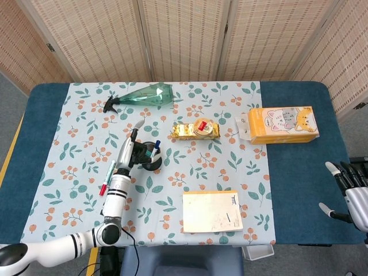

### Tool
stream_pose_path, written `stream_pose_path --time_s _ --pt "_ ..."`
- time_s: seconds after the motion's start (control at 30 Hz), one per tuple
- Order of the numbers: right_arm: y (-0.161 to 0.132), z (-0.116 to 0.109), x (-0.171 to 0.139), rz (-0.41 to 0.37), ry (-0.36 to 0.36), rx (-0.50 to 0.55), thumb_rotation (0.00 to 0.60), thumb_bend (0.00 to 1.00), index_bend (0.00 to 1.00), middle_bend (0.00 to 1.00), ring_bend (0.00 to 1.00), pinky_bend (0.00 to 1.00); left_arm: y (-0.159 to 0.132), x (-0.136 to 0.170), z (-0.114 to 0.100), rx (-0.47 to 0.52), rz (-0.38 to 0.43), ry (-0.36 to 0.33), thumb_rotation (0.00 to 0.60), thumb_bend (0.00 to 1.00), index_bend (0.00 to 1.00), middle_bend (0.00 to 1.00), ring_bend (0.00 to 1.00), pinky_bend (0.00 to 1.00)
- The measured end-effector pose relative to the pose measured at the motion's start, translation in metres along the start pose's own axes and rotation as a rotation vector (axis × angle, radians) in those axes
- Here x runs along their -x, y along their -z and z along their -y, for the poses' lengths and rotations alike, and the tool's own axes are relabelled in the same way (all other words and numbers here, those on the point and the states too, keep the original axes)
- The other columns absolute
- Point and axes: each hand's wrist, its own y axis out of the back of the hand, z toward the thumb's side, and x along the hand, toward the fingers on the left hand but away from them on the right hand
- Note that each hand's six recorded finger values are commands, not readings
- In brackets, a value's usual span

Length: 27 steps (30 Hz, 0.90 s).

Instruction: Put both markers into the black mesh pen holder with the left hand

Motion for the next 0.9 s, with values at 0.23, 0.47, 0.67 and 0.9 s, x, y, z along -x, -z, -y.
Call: stream_pose_path --time_s 0.23,0.47,0.67,0.9 --pt "-0.001 0.002 0.001 0.001 -0.004 -0.007 0.6 0.19 0.04 0.08 0.04 0.0 -0.018 0.031 -0.029 -0.171 0.035 0.035 0.6 0.16 0.13 0.98 0.94 1.0" --pt "-0.007 0.009 0.004 -0.008 -0.026 -0.028 0.6 0.19 0.04 0.08 0.04 0.0 -0.011 0.081 -0.094 -0.462 -0.059 -0.087 0.6 0.16 0.38 1.0 0.96 1.0" --pt "-0.01 0.013 0.008 -0.01 -0.037 -0.038 0.6 0.19 0.04 0.08 0.04 0.0 0.025 0.099 -0.132 -0.628 -0.263 -0.179 0.6 0.16 0.41 1.0 0.96 1.0" --pt "-0.009 0.009 0.007 -0.013 -0.023 -0.034 0.6 0.19 0.04 0.08 0.04 0.0 0.062 0.089 -0.133 -0.741 -0.439 -0.175 0.6 0.18 0.44 1.0 0.97 1.0"
